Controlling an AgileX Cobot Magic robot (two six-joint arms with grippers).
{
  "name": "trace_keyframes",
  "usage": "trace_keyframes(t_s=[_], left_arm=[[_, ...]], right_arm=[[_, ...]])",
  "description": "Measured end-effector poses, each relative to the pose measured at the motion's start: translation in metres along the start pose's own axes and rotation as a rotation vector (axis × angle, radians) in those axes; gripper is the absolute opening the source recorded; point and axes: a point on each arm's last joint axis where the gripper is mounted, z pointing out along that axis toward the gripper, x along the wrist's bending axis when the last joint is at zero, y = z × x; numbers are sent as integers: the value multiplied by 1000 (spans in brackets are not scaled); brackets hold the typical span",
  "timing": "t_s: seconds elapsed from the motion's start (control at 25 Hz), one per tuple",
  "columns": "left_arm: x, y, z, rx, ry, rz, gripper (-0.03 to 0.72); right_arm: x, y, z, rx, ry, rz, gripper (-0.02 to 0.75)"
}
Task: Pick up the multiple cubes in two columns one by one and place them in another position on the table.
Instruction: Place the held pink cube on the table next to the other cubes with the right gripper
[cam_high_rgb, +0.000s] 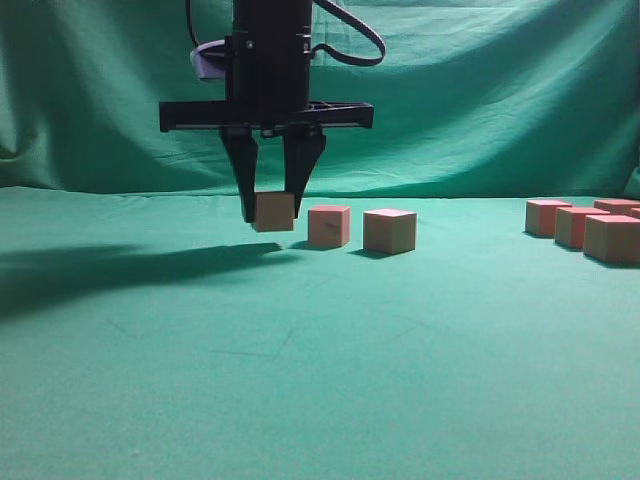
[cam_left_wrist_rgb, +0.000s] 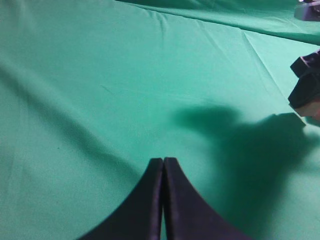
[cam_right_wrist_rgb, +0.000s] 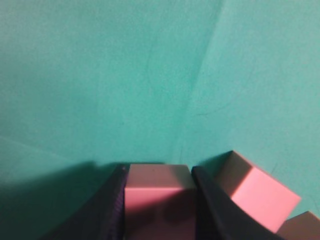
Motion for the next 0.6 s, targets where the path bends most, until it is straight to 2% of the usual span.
trace_keyframes(t_s=[0.6], left_arm=[[0, 0, 0, 0, 0, 0, 0]], right_arm=[[1, -1, 13, 21, -9, 11, 262]])
